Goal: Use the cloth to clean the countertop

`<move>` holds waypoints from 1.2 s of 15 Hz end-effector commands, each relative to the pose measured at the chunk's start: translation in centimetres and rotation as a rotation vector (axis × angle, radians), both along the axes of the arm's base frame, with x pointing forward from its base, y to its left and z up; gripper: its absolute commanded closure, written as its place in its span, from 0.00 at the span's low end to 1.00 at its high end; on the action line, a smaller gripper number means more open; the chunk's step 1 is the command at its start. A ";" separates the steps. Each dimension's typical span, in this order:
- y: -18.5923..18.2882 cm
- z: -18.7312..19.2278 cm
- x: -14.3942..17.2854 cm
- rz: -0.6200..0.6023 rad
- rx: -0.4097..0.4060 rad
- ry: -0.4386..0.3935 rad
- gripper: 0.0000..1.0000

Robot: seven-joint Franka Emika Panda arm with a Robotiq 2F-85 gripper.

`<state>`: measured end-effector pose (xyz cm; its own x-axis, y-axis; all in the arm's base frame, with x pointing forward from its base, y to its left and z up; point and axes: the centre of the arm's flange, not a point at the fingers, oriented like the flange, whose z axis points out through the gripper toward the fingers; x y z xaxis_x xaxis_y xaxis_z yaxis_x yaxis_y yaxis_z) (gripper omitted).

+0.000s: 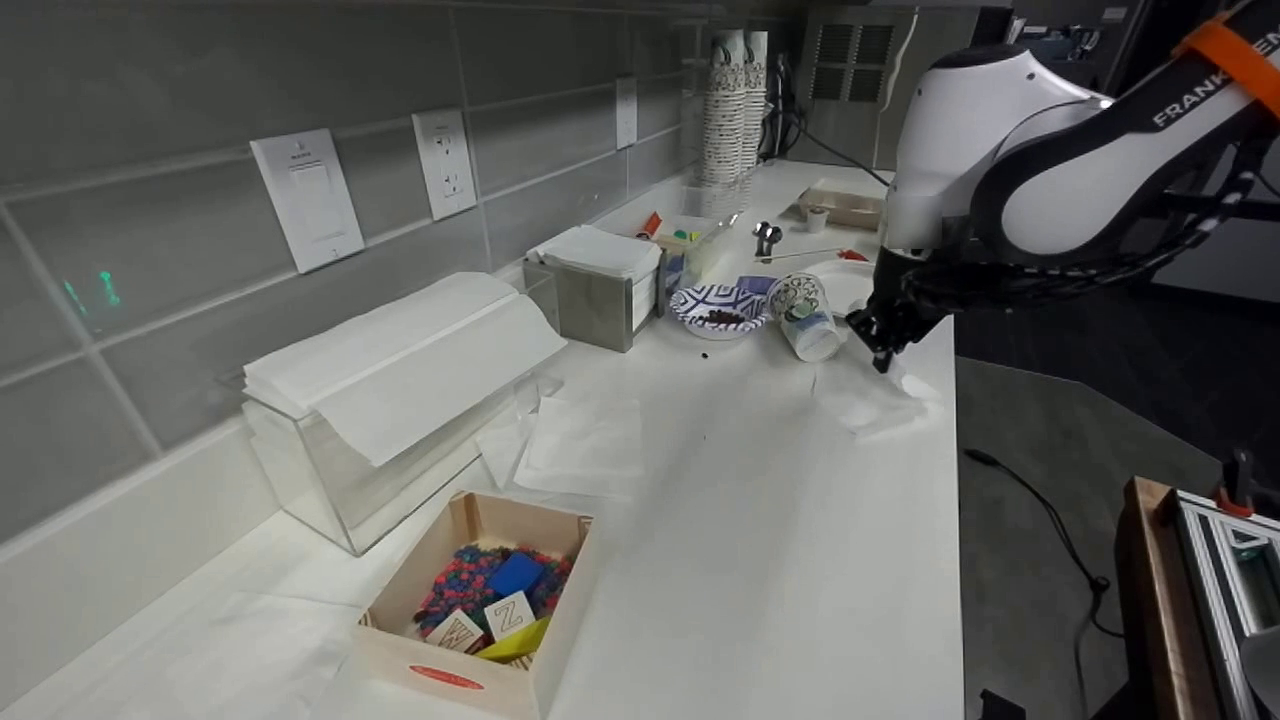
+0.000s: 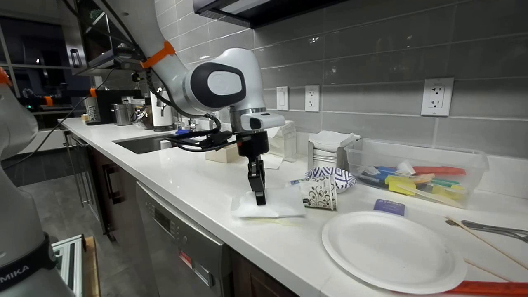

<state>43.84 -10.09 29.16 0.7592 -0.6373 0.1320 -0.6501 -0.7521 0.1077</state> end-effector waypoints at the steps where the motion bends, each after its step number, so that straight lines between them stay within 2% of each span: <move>1: 0.3 -2.7 2.1 0.054 0.016 -0.016 1.00; 6: 1.0 -3.9 3.1 0.110 0.031 -0.035 1.00; 11: 3.9 -3.8 4.1 0.278 0.167 -0.032 1.00; 15: 5.7 -4.6 3.6 0.426 0.253 0.040 1.00; 18: 4.3 -5.0 2.3 0.434 0.268 0.134 1.00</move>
